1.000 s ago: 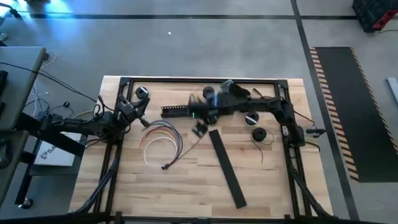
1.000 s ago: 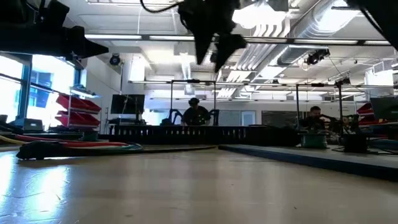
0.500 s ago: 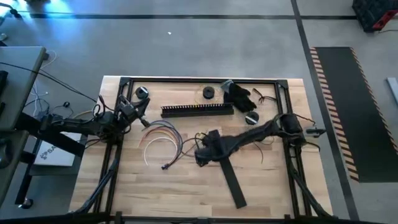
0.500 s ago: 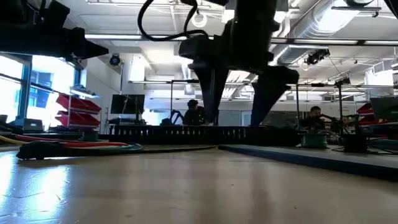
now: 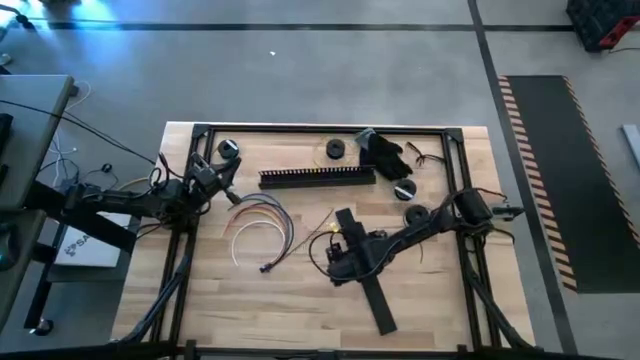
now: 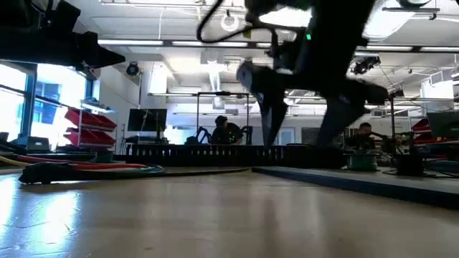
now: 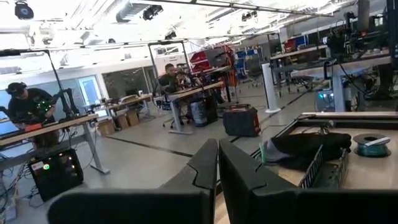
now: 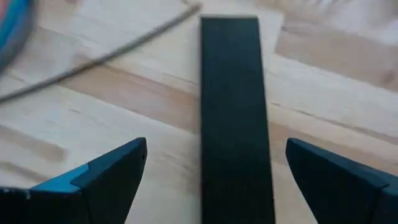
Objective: Ziptie cables
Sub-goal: Move the black cable duct cover to the top of the table
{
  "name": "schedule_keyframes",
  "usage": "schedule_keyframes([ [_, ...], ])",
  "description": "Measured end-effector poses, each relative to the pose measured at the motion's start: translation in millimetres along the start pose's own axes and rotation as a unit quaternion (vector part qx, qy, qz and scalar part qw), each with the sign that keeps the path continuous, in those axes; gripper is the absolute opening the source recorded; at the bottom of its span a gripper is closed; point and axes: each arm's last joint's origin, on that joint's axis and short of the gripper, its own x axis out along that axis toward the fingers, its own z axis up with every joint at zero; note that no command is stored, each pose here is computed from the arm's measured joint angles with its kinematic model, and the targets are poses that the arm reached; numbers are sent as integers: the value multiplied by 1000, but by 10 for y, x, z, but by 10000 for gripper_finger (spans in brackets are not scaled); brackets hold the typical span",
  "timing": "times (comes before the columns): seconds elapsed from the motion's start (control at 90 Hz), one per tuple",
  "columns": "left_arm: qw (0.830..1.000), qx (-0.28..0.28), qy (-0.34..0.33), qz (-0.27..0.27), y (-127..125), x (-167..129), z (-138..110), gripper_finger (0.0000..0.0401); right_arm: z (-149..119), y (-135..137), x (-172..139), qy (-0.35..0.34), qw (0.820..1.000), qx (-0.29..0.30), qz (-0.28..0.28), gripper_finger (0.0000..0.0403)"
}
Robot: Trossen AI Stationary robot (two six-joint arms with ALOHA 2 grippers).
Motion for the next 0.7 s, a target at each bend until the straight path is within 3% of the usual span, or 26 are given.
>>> schedule_keyframes([
  [0.211,1000,0,0,0,0,0,-1,0,-182,-162,284,33,999,8,25,345],
  [0.478,1000,0,0,0,0,0,-1,0,-259,-310,390,36,999,-24,15,204],
  [0.7,1000,1,1,0,-1,0,-3,0,-73,-237,311,56,996,-60,29,202],
])
